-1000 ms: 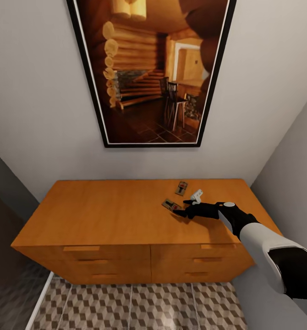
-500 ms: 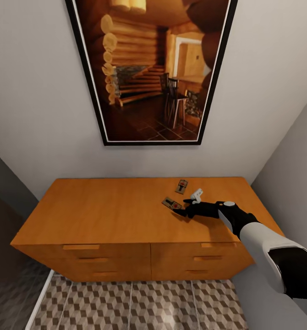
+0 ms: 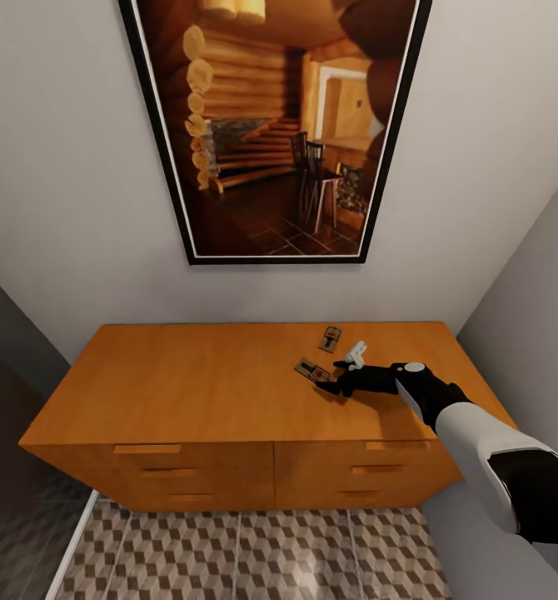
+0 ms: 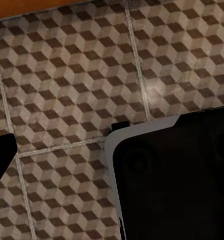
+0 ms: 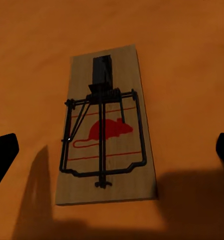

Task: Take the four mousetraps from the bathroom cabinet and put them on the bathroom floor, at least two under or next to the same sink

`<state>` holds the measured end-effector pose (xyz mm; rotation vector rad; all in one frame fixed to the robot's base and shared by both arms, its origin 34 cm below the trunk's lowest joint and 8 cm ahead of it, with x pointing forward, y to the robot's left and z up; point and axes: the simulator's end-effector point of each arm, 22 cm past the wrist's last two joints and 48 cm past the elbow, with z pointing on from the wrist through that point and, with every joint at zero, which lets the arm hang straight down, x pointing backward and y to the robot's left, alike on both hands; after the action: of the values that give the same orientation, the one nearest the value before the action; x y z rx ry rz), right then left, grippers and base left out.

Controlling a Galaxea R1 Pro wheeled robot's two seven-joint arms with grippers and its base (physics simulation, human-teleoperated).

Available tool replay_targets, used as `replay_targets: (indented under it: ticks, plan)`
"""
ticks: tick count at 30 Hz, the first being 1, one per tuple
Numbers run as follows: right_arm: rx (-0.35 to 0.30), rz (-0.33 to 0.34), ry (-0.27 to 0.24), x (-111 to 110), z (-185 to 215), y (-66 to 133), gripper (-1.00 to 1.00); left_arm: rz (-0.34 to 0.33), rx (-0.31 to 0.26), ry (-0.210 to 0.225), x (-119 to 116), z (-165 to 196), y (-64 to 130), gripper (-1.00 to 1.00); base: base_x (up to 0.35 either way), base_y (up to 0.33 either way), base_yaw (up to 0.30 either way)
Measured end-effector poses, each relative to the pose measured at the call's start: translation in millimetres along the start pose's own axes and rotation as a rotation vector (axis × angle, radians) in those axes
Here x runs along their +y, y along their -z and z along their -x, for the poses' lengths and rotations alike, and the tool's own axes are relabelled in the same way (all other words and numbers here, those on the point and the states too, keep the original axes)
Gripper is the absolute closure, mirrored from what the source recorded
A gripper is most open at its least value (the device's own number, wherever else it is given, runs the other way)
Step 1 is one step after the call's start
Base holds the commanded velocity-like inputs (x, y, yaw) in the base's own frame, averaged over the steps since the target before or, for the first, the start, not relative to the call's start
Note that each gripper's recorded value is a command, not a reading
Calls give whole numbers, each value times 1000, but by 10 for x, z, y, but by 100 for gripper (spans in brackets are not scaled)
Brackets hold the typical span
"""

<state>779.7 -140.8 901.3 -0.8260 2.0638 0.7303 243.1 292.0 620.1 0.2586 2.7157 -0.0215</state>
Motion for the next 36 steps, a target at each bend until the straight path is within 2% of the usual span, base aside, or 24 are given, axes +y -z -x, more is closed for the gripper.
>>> replay_targets:
  ticks: [7, 16, 36]
  plan:
    - [11, -54, 22, -112, 10, -9, -100, 0, 0, 0, 0, 0, 0, -100, 0, 0, 0]
    - [22, -61, 41, -130, 5, -10, -100, 0, 0, 0, 0, 1, -1, -100, 0, 0, 0]
    - [27, -67, 45, -148, 0, 0, -100, 0, 0, 0, -1, 1, 0, -100, 0, 24, 0]
